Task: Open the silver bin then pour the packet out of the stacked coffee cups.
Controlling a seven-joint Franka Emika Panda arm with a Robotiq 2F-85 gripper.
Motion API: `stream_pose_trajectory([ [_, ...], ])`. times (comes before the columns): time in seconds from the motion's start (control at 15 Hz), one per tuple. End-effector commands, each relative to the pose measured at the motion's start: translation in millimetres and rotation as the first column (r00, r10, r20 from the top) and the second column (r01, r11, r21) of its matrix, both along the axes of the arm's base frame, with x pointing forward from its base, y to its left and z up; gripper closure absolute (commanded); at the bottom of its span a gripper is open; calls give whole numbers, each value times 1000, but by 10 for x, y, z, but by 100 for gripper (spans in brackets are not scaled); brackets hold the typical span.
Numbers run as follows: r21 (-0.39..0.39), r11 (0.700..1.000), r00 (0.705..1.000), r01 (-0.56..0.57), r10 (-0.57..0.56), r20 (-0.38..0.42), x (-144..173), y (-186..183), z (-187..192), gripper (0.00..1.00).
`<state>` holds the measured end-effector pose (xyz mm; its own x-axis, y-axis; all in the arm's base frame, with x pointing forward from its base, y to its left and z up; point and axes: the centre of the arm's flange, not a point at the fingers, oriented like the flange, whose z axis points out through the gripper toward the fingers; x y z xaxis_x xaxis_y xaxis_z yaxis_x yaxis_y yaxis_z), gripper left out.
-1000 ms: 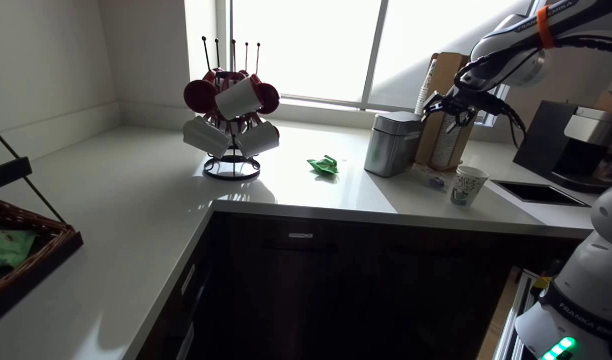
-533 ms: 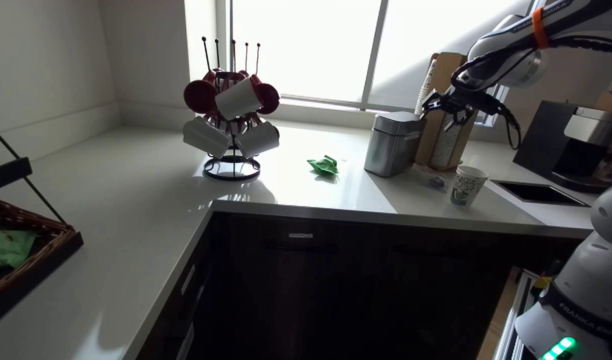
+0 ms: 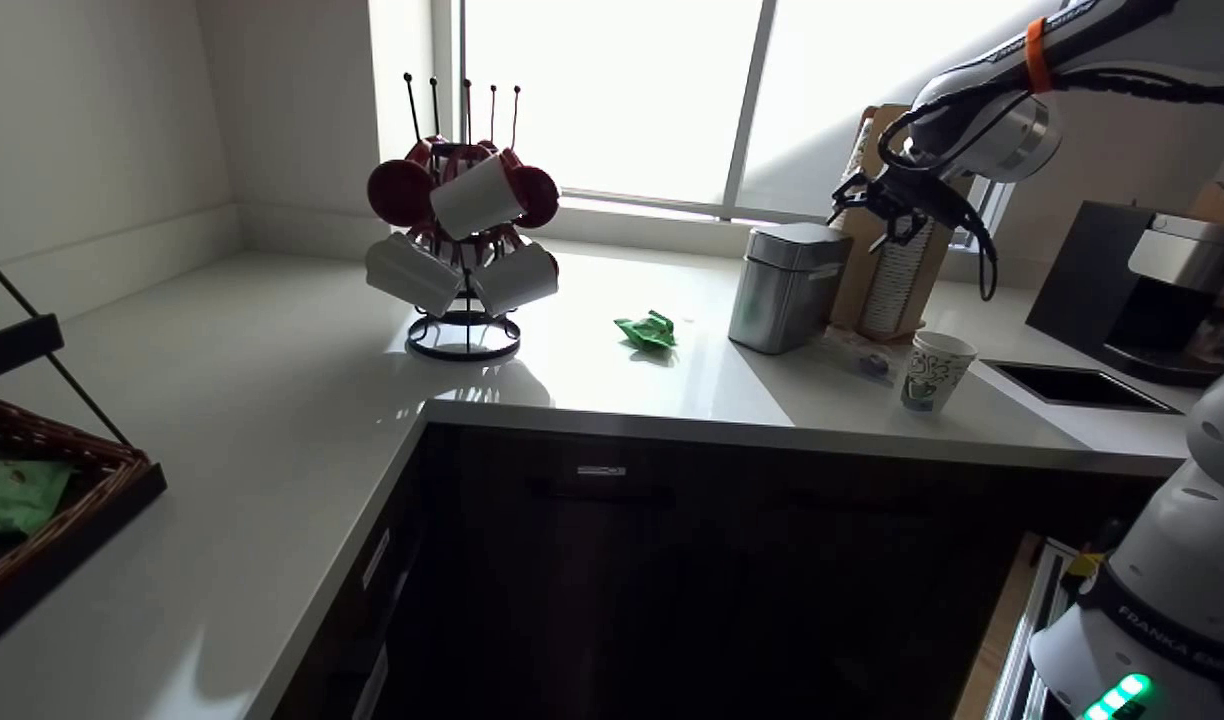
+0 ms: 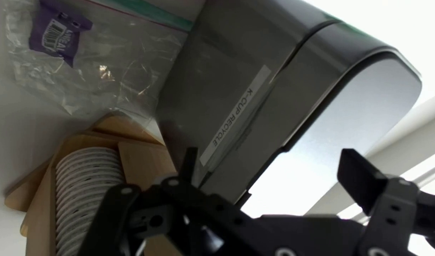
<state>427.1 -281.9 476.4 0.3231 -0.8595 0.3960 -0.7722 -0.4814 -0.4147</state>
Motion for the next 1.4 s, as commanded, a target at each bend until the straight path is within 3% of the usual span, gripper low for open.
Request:
stream_pose_trajectory([
  [0.0,17,1000,999,3,-4,49,186,-111,-73,0],
  [1.33,39,999,993,-24,19,113,627,-135,-204,0],
])
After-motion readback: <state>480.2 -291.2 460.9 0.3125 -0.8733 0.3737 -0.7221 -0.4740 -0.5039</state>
